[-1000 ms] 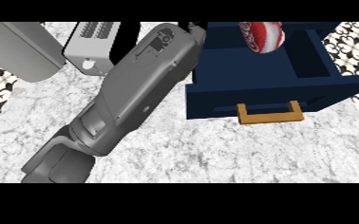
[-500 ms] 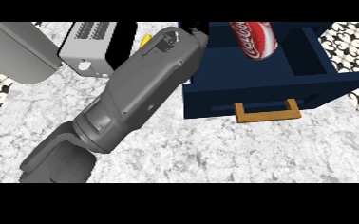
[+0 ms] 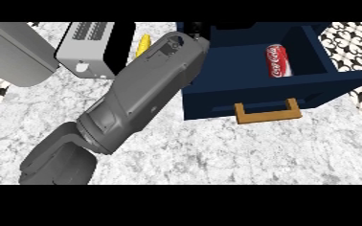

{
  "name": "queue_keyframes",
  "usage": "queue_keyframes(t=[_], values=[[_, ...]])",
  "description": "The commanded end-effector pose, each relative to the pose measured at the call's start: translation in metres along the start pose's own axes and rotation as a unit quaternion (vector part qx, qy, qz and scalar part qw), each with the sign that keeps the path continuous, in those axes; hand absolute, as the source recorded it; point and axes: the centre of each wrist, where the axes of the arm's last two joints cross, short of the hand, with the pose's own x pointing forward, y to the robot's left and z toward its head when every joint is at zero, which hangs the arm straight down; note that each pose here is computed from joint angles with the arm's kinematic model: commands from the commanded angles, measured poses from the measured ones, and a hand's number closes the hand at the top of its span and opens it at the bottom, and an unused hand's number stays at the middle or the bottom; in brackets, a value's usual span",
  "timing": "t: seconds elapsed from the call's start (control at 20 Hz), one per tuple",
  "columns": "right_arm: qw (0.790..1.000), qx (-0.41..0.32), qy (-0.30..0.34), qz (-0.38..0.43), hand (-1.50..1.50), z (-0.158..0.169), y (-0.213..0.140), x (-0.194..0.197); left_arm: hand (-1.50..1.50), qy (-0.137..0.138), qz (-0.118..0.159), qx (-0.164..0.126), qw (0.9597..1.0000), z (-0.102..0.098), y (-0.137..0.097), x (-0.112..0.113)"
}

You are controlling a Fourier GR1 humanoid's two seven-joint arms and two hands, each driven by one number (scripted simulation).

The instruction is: Pick up the can, place it into the drawer and close the drawer

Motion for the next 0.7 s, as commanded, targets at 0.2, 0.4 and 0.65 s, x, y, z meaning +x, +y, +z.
queue_keyframes(t=[0.2, 0.4, 0.65], values=[[1.000, 0.004, 0.010, 0.001, -1.50, 0.002, -0.002, -0.002, -1.50, -0.001, -0.001, 0.022, 0.9998, -0.001, 0.002, -0.009], [1.000, 0.022, -0.008, 0.000, -1.50, 0.003, 0.008, 0.012, -1.50, -0.005, -0.001, 0.038, 0.9993, -0.004, 0.006, -0.012], [0.993, 0.028, -0.069, 0.094, -1.50, 0.007, 0.006, 0.030, -1.50, -0.004, 0.027, 0.030, 0.9992, -0.003, 0.007, -0.014]])
